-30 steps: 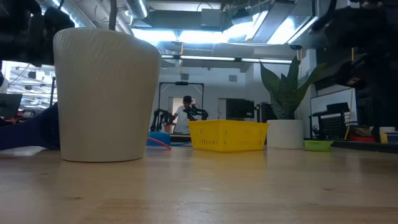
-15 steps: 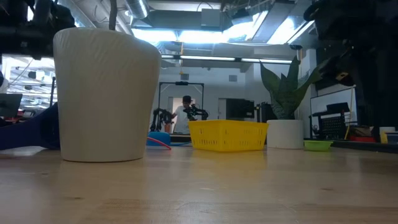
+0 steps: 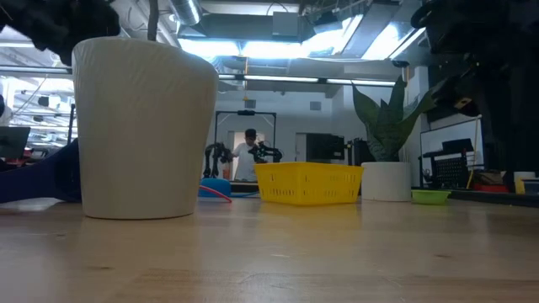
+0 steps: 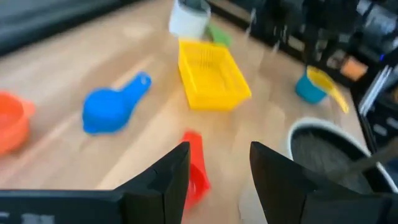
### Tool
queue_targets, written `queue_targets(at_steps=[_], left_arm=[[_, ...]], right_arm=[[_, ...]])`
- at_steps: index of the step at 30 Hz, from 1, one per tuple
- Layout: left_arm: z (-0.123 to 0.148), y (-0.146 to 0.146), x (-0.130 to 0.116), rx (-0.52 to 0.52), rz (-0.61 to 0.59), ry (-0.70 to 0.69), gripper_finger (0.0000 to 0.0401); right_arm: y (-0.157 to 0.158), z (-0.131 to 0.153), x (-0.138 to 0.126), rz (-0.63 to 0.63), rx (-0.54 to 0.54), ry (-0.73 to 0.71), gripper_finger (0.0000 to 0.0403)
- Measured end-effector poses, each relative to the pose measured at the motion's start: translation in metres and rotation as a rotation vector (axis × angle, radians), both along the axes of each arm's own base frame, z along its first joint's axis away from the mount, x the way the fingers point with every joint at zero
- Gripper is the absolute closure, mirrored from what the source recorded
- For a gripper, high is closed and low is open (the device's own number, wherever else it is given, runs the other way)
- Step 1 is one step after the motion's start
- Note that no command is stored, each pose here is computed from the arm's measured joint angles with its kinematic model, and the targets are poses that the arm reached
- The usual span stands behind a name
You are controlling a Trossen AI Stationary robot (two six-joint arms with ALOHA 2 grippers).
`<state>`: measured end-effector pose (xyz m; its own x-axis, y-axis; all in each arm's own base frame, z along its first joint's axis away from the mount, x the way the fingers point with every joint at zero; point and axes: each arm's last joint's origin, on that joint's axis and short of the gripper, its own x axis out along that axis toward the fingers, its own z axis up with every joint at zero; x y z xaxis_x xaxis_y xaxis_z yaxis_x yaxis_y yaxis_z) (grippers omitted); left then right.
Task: Nest measuring cups in basket
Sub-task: Stack the dark blue measuring cup on top of the yellow measuring cup
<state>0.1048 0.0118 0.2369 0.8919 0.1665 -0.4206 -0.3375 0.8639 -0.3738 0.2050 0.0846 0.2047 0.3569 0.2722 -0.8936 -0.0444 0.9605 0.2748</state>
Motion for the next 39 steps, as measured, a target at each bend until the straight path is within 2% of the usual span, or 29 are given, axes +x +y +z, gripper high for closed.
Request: queue_targets(at_steps=[4,9,16,19,23,39], left_arm=[[0.014,-0.004,0.009,-0.056,-0.012,0.119,0.0241],[0.024,-0.009,0.02,-0.198,0.034,0.286,0.0241],[0.012,-0.024,0.033,-0.539,0.09,0.55,0.0241],[0.004,-0.031,0.039,-0.635,0.126,0.652,0.0241],[-0.005,-0.039,0.046,-0.649,0.141,0.736,0.0241],[-0.033,-0.062,0.063,-0.531,0.161,0.92,0.0241]], right_arm=[[0.0,0.0,0.0,0.0,0.0,0.0,0.0281],[0.0,0.0,0.0,0.0,0.0,0.0,0.0281],[0.0,0.0,0.0,-0.003,0.002,0.001,0.0281],[0.0,0.0,0.0,-0.002,0.002,0.001,0.0281],[0.0,0.0,0.0,-0.001,0.002,0.001,0.0281],[0.0,0.0,0.0,0.0,0.001,0.0,0.0281]])
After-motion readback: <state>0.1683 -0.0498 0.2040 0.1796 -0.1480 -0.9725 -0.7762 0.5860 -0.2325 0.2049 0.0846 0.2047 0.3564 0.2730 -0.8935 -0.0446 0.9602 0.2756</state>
